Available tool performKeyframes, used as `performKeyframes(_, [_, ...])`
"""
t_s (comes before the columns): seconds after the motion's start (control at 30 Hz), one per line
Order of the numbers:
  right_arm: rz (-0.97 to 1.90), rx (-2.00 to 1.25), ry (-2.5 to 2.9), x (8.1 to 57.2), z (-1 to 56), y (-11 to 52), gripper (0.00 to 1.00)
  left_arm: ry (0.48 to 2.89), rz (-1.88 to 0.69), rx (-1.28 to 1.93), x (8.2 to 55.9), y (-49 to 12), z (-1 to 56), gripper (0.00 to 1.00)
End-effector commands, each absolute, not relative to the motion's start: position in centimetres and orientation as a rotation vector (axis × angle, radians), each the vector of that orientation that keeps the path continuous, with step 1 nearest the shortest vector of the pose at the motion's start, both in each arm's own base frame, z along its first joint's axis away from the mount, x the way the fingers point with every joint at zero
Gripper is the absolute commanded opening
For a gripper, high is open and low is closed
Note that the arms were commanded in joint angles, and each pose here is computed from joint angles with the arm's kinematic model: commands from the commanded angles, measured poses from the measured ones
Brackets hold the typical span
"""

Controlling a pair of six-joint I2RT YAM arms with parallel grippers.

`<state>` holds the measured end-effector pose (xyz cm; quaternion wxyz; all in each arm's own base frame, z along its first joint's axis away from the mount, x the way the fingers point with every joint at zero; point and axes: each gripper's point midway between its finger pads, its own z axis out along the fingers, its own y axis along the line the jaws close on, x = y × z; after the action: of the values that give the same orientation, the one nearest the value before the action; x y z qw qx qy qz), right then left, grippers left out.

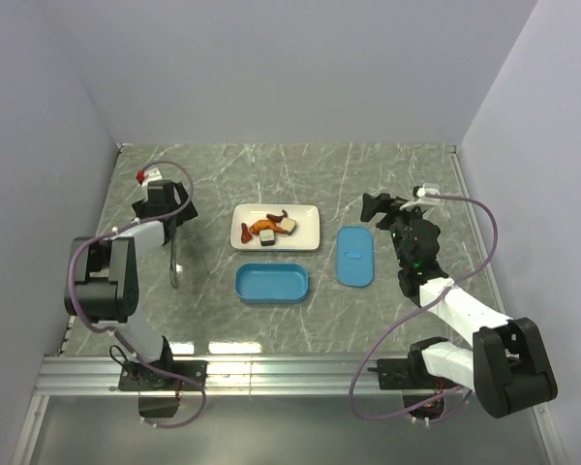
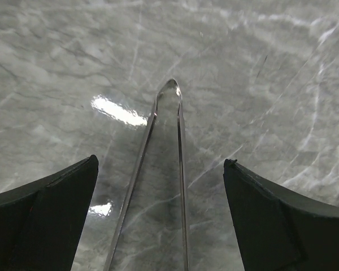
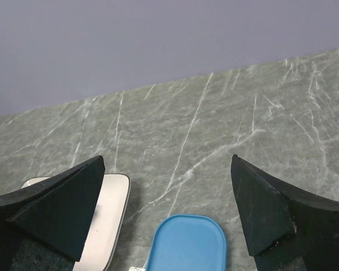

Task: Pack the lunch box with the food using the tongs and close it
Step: Grab the clamp with the left arm

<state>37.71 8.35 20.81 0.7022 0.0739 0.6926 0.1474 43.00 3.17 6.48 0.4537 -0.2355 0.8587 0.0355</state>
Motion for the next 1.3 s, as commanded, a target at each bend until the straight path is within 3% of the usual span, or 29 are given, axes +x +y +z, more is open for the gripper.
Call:
performKeyframes(0.0, [0.351,0.169,1.474,37.2,22.6,8.4,1.00,2.171,0.057,-0.558,43.7,2.5,6.3,0.99])
performKeyframes(0.27, [0.347,0.174,1.478,37.2,22.6,8.3,1.00,2.227,0.089,-0.576,43.7,2.7,5.0,0.96])
performKeyframes(0.7, [0.350,0.171,1.479,37.0,22.6,8.3,1.00,2.355,0.157,-0.590,42.7,3.0,2.2,0.77])
performKeyframes(0.77, [0.351,0.170,1.477,37.1,22.6,8.3,1.00,2.367,0.176,-0.597,42.8,3.3,1.8,0.71])
performKeyframes(0.83, [0.351,0.170,1.480,37.1,22.6,8.3,1.00,2.368,0.204,-0.599,42.7,3.5,1.7,0.59])
performKeyframes(0.9, [0.348,0.172,1.483,37.1,22.5,8.3,1.00,2.342,0.213,-0.593,42.9,3.4,2.3,0.46])
performKeyframes(0.97, [0.349,0.171,1.483,37.1,22.5,8.3,1.00,2.300,0.220,-0.589,43.0,3.3,3.6,0.43])
performKeyframes(1.27, [0.335,0.182,1.486,37.1,22.2,8.0,0.99,1.984,0.343,-0.468,42.9,-0.2,12.5,0.43])
